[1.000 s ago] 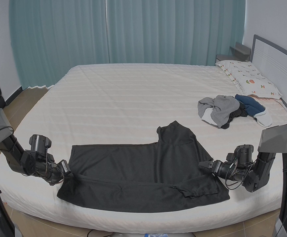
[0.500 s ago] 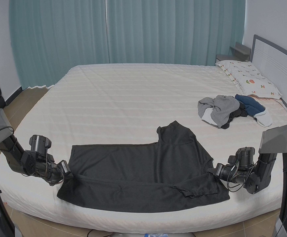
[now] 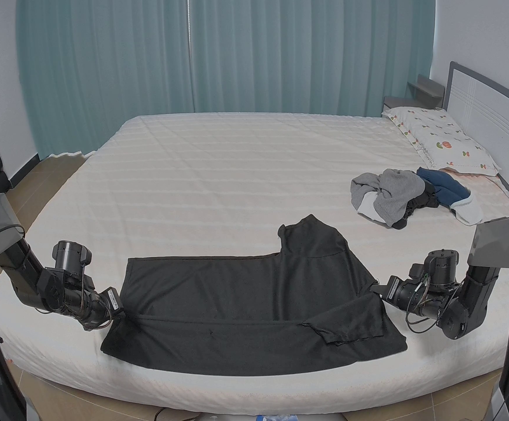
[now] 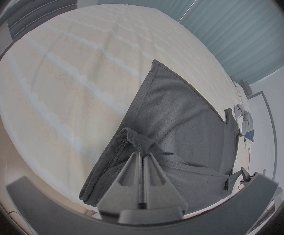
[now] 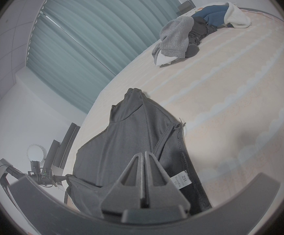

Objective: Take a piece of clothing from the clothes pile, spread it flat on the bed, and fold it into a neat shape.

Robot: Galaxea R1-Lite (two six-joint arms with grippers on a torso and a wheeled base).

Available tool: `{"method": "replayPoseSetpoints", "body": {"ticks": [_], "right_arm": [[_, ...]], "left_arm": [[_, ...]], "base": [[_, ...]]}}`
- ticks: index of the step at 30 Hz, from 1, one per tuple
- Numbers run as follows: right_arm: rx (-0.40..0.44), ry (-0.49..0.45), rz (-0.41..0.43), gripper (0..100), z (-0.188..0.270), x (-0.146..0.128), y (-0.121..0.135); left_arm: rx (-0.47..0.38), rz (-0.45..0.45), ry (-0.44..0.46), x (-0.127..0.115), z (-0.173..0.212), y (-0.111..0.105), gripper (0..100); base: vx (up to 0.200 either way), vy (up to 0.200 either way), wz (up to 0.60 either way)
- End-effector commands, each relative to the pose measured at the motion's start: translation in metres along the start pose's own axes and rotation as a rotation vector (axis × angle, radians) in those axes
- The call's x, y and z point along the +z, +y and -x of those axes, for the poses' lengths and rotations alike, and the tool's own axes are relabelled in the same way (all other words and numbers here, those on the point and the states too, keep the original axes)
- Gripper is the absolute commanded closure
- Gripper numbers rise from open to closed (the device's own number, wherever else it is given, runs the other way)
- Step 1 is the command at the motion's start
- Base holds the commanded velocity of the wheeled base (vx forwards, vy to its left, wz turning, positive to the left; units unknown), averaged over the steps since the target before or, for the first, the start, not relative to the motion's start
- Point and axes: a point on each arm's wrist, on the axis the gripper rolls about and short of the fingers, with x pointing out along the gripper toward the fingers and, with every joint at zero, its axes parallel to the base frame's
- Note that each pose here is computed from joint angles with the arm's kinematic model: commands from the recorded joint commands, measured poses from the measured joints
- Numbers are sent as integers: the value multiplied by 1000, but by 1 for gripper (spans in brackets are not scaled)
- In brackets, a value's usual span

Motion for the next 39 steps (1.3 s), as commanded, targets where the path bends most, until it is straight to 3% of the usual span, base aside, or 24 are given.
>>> {"method": "replayPoseSetpoints", "body": {"ticks": [1, 22, 23, 25, 26, 31, 36, 39], "right_arm": [[11, -9, 2, 100, 0, 3, 3], [-7, -8, 7, 100, -17, -4, 0], [-9, -2, 6, 100, -18, -6, -1], [-11, 2, 4, 100, -19, -8, -2], [-11, 2, 4, 0, -19, -8, -2], [-7, -21, -14, 0, -10, -1, 1], [25, -55, -128, 0, 14, 10, 17], [35, -52, -197, 0, 29, 9, 25]], "left_arm": [[2, 4, -4, 1, 1, 1, 100], [8, 17, 6, 2, -8, 2, 100], [9, 17, 8, 2, -9, 2, 0], [11, 16, 8, 2, -10, 3, 0], [11, 19, 8, 3, -11, 3, 0], [6, 37, -23, 10, -8, 3, 0], [-20, 38, -43, 11, 6, 0, 0], [-83, 27, -40, 7, 20, -5, 0]], "base": [[0, 0, 0], [0, 0, 0], [0, 0, 0], [0, 0, 0], [0, 0, 0], [0, 0, 0], [0, 0, 0], [0, 0, 0]]}}
